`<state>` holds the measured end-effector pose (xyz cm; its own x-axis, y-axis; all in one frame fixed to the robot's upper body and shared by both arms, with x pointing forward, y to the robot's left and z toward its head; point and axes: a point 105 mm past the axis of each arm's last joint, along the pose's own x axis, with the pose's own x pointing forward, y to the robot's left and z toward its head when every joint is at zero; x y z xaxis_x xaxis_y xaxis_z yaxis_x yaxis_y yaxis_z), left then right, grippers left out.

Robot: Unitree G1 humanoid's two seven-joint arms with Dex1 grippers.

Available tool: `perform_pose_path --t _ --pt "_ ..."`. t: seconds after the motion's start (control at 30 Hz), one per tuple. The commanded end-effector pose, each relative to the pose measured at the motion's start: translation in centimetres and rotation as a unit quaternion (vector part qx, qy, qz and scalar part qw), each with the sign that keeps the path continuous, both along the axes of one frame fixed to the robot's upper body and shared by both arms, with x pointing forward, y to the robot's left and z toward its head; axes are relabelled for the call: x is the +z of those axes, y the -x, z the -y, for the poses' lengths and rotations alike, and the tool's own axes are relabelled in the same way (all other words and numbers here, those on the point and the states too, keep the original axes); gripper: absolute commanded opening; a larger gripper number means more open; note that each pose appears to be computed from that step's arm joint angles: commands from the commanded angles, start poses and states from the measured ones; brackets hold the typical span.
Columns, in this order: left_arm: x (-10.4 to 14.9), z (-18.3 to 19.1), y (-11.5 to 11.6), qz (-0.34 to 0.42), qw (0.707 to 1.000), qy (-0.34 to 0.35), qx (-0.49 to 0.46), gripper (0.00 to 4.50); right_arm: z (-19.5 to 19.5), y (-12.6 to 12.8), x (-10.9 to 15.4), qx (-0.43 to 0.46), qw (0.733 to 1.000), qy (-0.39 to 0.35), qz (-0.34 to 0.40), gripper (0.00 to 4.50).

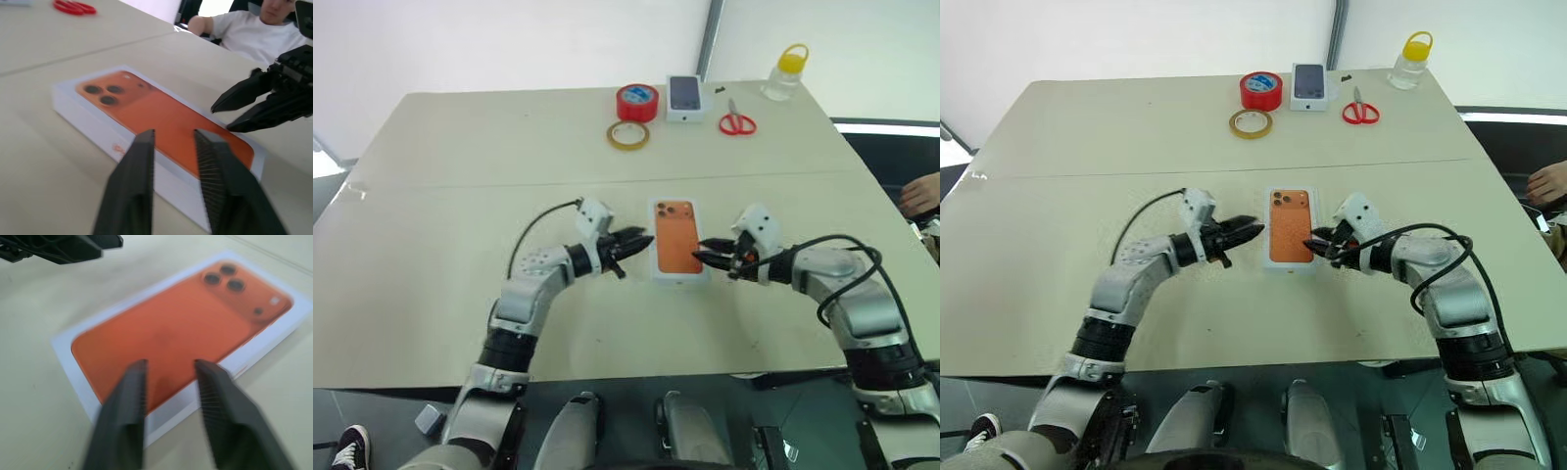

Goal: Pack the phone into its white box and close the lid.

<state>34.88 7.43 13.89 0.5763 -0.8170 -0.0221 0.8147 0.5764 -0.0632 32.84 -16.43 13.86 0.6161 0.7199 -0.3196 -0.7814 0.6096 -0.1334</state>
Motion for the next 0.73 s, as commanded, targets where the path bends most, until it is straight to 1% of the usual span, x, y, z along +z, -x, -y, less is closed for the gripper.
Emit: perform_pose_path --t 0.03,0.07,0.1,0.17,0.23,0.27,0.37,0.57,0.73 --pt "2.3 -4.3 0.5 0.041 0.999 -0.013 0.033 3.52 0.6 -0.5 2.8 0.007 0.999 -0.015 0.051 3.59" --pt "2.4 -5.4 0.7 0.041 0.998 -0.021 0.043 4.09 0.9 -0.5 2.9 0.009 0.998 -0.012 0.055 4.14" --pt "2.6 -6.3 0.8 0.045 0.997 -0.029 0.055 4.45 1.2 -0.6 2.9 0.009 0.998 -0.007 0.058 4.49" --pt "3.2 -8.9 1.1 0.051 0.995 -0.029 0.086 4.45 1.7 -0.5 3.0 0.021 0.997 0.009 0.069 4.49" --pt "3.2 -11.1 1.9 0.053 0.992 -0.05 0.105 4.45 2.5 -0.3 2.7 0.031 0.996 0.033 0.078 4.49" --pt "3.2 -11.9 2.3 0.046 0.991 -0.048 0.113 4.45 3.0 -0.1 2.8 0.035 0.996 0.03 0.076 4.49" --pt "2.3 -15.0 4.6 0.038 0.987 -0.074 0.141 4.45 4.9 -0.4 3.9 0.024 0.995 0.024 0.095 4.49" --pt "0.8 -19.1 7.3 0.008 0.974 -0.089 0.206 4.45 7.0 -0.7 3.6 0.004 0.994 0.05 0.097 4.49" --pt "-0.4 -20.8 9.3 -0.023 0.966 -0.108 0.233 4.45 7.7 -0.7 3.2 0.004 0.994 0.066 0.09 4.49"
